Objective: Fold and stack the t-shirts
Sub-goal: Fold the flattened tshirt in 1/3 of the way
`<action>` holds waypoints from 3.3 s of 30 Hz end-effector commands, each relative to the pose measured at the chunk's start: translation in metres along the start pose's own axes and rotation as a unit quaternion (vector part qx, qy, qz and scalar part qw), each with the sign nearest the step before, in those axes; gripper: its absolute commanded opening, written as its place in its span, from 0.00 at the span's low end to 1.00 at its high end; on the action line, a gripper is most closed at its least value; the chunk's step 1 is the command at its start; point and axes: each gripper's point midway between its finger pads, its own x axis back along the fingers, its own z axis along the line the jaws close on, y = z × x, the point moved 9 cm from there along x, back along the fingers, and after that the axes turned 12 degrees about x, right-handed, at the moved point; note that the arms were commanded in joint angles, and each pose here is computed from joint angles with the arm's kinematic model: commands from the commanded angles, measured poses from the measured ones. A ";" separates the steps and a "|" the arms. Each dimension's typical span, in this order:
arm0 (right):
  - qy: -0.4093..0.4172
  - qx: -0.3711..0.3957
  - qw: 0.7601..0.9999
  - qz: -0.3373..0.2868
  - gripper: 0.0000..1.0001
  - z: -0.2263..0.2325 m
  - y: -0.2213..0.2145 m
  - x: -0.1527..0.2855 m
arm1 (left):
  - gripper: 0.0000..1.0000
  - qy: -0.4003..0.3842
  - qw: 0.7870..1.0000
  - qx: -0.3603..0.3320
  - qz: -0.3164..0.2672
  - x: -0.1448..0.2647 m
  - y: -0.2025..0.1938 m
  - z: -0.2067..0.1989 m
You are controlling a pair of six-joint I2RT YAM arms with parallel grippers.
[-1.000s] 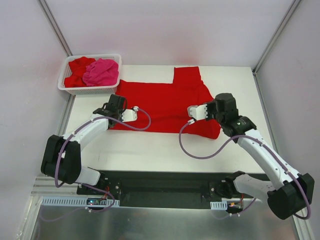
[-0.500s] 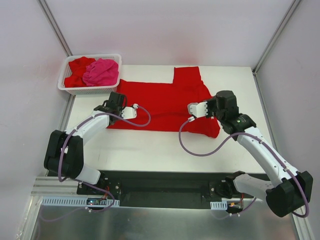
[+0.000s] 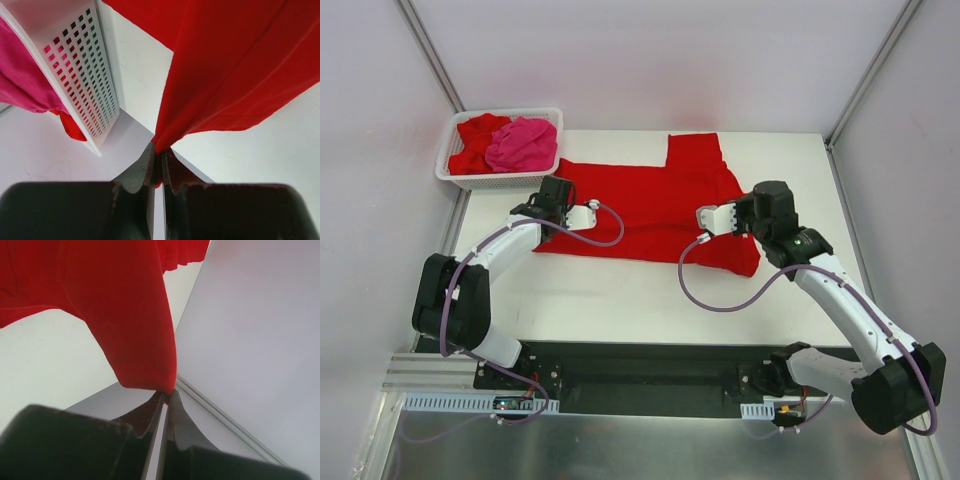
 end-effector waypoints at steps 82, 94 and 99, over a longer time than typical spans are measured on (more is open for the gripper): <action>0.048 -0.006 0.999 -0.009 0.01 -0.008 0.001 -0.103 | 0.00 -0.013 0.999 -0.011 0.043 -0.063 0.024 0.022; 0.058 0.000 0.998 -0.014 0.01 -0.007 0.004 -0.120 | 0.00 -0.014 0.999 -0.013 0.047 -0.067 0.025 0.024; 0.051 0.005 0.999 -0.015 0.01 -0.014 0.003 -0.128 | 0.00 -0.013 0.999 -0.011 0.051 -0.067 0.024 0.023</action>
